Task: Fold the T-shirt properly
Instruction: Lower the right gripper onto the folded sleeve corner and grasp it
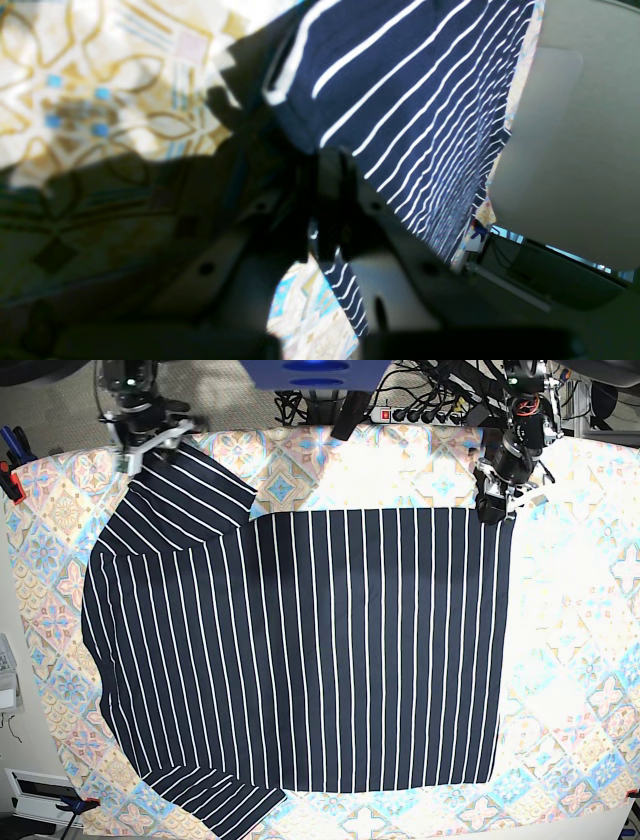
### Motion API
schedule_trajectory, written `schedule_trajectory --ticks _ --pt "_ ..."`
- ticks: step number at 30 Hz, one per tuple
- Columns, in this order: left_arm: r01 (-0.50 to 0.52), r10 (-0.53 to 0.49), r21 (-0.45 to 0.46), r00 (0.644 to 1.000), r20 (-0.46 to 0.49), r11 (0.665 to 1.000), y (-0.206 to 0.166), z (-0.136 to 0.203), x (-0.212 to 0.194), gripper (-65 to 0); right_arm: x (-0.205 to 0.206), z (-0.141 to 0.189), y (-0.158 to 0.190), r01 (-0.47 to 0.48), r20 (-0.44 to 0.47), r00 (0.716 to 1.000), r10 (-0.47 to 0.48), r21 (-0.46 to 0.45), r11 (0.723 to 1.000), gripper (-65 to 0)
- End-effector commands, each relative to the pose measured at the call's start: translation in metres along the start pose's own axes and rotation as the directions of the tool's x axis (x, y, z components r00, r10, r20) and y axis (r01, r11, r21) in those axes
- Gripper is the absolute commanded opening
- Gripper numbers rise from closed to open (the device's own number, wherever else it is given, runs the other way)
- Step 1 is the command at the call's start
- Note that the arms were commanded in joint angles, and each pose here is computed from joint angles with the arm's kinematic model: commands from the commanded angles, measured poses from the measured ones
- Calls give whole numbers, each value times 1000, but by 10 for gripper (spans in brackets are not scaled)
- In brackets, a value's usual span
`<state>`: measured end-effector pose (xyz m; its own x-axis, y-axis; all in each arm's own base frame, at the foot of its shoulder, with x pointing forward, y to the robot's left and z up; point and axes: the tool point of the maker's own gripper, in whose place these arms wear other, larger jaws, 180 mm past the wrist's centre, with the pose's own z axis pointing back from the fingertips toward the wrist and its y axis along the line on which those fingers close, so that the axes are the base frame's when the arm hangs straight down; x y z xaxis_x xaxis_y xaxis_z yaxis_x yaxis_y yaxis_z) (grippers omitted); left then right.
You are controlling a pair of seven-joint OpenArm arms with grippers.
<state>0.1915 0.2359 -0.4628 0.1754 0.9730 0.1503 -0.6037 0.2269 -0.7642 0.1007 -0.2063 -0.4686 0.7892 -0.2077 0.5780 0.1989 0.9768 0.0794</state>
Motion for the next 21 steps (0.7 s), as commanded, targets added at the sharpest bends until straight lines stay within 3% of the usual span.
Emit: schedule_trajectory --ticks 1,14,18,21 --pt "11 -11 -27 1000 9 1000 -8 1 6 -650 7 0 1 -6 24 1000 6 3 1000 -414" --pt "11 -11 -24 1000 8 1000 -7 2 5 -650 8 -7 11 -10 25 1000 9 29 1000 -465" --pt "11 -11 -24 1000 6 1000 -7 2 5 -650 17 -3 0 -5 50 999 5 -1 1000 -458" --pt "11 -11 -22 1000 6 1000 -6 2 5 -650 20 3 -19 4 60 998 -1 -45 999 -409"
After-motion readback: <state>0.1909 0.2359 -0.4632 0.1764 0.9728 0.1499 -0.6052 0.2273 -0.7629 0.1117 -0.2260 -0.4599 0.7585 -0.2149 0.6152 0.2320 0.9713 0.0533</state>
